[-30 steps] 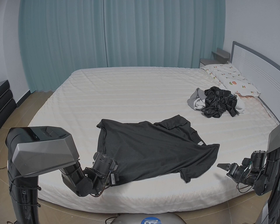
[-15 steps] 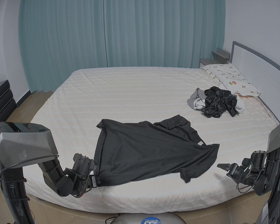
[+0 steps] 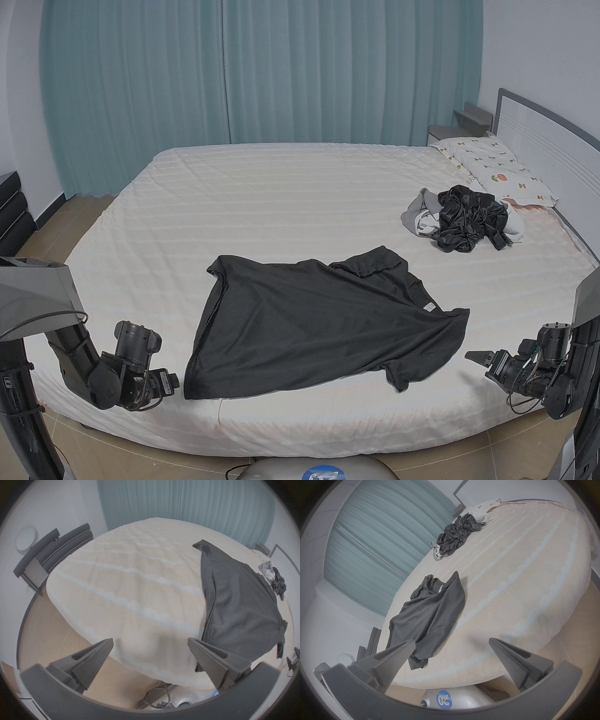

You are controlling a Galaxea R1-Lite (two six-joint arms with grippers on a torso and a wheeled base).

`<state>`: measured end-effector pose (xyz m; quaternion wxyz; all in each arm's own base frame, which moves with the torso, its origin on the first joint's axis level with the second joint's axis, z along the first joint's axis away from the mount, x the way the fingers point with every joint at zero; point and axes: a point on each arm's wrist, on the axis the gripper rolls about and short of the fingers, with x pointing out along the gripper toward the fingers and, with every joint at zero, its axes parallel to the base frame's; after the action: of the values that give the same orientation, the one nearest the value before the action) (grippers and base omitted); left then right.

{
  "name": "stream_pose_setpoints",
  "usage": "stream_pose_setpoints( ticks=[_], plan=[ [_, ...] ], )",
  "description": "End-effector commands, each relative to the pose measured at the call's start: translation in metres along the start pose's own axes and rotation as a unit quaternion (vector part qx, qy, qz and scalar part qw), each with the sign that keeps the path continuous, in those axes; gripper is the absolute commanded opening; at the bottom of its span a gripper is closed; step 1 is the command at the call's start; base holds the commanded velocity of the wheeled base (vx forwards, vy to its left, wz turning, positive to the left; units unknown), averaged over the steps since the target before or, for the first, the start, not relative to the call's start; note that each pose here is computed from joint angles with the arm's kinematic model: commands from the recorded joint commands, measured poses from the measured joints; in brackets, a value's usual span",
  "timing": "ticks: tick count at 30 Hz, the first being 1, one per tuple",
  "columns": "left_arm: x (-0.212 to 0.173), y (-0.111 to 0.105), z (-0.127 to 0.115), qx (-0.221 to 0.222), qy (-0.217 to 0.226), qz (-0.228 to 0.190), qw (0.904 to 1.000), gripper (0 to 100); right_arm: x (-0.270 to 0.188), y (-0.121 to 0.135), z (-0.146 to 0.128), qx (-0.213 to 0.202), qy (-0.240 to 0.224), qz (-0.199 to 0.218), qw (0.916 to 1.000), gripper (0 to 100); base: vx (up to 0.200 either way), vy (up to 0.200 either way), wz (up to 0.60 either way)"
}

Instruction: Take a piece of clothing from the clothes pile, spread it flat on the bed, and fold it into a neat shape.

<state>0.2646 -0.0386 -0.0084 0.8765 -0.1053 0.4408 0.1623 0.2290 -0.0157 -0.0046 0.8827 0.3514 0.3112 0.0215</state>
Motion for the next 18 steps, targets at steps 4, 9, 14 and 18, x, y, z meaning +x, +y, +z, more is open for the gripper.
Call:
stream_pose_setpoints(
  ticks=[4,9,14,18],
  plan=[
    [-0.008,0.006,0.027,-0.049,-0.026,-0.09,0.9944,100,0.001,0.0,0.001,-0.001,-0.003,0.003,1.0,100,0.0,0.0,0.0],
    [0.001,-0.012,0.052,-0.111,-0.047,-0.134,0.9837,100,0.001,0.002,-0.001,-0.001,0.002,0.006,1.0,100,0.0,0.0,0.0],
    [0.025,-0.035,0.064,-0.115,-0.055,-0.147,0.9809,100,0.003,0.005,-0.004,-0.005,0.007,0.01,0.9999,100,0.0,0.0,0.0],
    [0.045,-0.058,0.069,-0.102,-0.063,-0.155,0.9806,100,0.003,0.005,-0.005,-0.006,0.01,0.01,0.9999,100,0.0,0.0,0.0]
  ],
)
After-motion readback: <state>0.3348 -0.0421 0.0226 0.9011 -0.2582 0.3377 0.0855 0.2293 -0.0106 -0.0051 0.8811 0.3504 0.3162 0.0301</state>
